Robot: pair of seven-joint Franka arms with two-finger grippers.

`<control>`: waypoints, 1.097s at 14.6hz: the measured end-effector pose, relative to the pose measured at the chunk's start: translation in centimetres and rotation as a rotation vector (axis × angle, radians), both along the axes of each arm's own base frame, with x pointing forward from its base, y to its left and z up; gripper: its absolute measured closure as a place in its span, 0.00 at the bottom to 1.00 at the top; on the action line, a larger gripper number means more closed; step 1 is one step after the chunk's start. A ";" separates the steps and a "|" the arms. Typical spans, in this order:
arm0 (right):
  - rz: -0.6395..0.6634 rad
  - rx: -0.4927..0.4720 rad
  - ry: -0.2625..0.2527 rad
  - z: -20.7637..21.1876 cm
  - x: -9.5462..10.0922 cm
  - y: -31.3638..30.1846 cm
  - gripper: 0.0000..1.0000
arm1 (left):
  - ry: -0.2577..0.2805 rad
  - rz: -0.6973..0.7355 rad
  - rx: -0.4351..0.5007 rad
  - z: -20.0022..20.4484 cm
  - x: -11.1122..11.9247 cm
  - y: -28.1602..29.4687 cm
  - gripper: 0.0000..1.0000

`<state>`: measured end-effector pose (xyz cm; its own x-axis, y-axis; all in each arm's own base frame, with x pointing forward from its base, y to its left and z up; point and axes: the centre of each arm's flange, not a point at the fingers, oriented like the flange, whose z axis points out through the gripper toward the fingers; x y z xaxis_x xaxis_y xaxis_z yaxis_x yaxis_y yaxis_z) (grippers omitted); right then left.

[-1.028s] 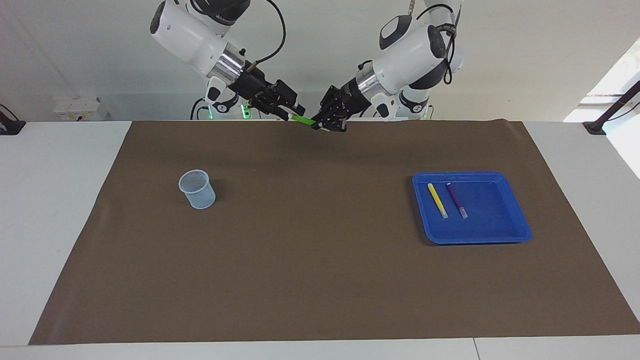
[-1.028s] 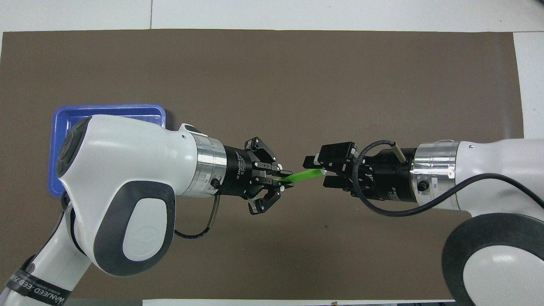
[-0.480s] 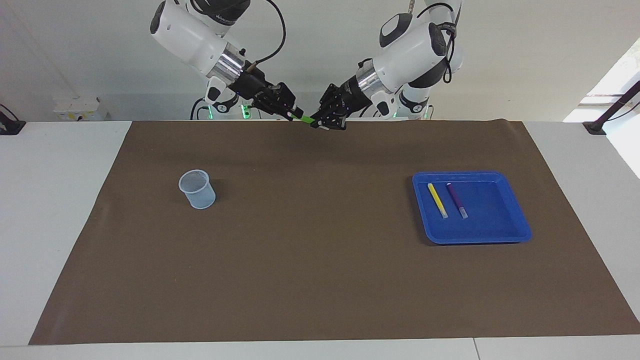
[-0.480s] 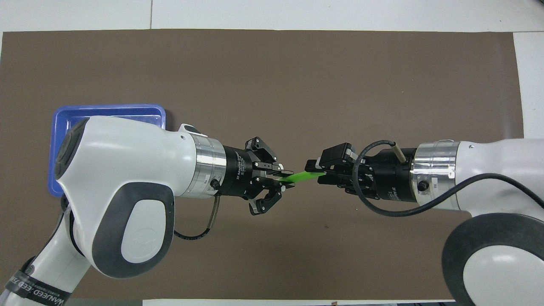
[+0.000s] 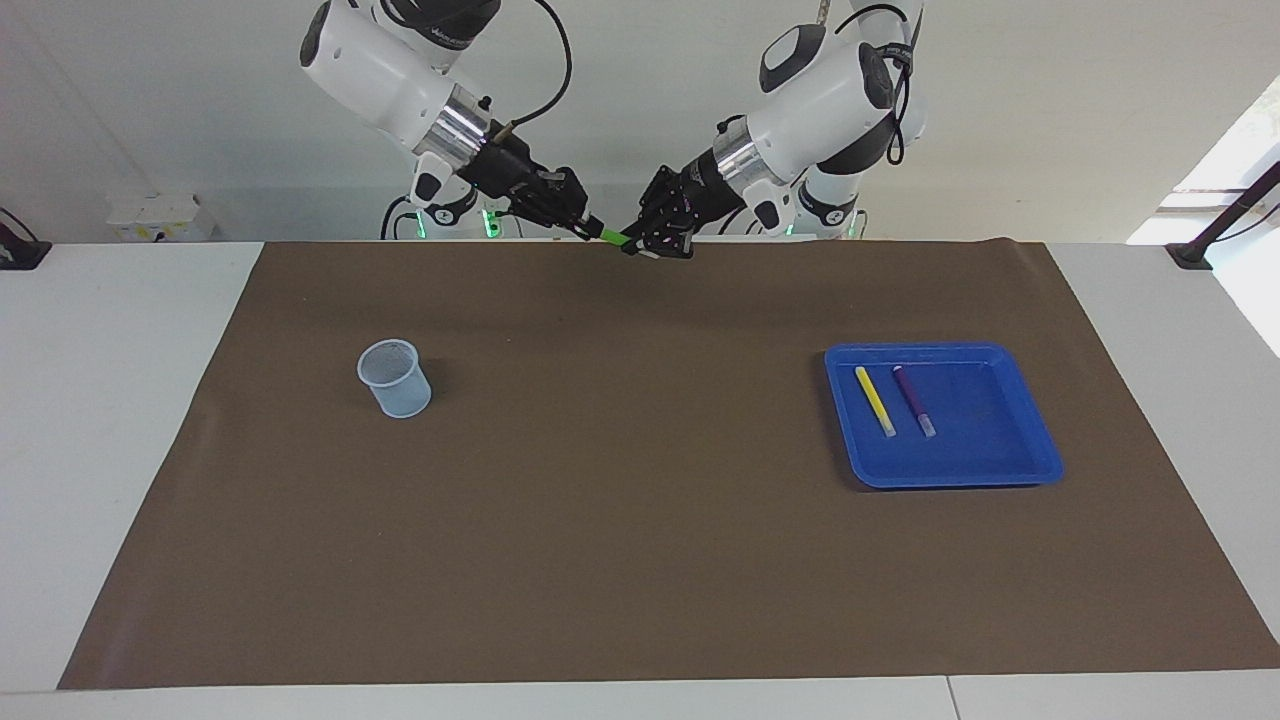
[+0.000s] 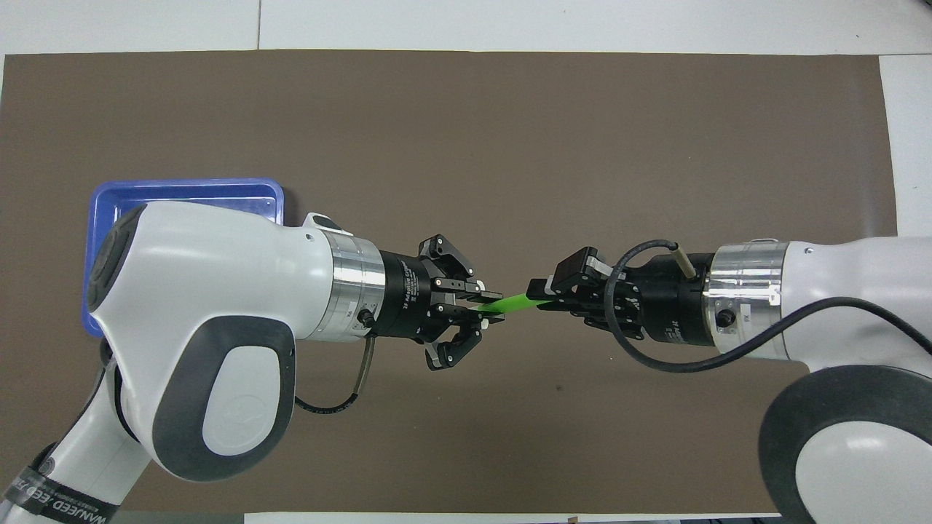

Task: Transfer and insert pens with both arms
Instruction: 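Close the right gripper on the green pen tip, open the left gripper, then insert the green pen into the cup with the right gripper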

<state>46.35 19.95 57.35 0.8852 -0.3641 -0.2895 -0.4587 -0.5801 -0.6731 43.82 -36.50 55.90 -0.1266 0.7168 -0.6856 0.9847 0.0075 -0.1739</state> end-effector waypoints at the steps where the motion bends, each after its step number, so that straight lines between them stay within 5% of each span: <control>1: 0.005 0.001 0.004 0.0 0.0 0.0 0.82 | -0.003 0.001 -0.002 0.2 -0.1 0.0 0.66; 7: 0.084 -0.052 -0.033 0.3 0.0 -1.1 0.82 | -0.006 0.015 -0.006 0.6 0.2 0.7 0.00; 10: 0.229 -0.161 -0.087 0.9 0.4 -4.7 0.82 | -0.014 0.044 -0.007 0.5 1.6 2.5 0.00; 13: 0.386 -0.272 -0.180 1.4 1.5 -9.9 0.82 | -0.085 -0.023 0.029 0.2 2.2 3.6 0.00; 16: 0.567 -0.533 -0.253 1.6 2.5 -12.3 0.82 | -0.155 -0.157 0.100 -0.7 2.7 5.5 0.00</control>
<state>48.83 7.66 58.92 0.9916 0.1263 0.0287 0.1292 -0.9496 -0.2855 46.48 -31.02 55.17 0.0933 0.7849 -0.6125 0.9900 -0.1384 -0.0266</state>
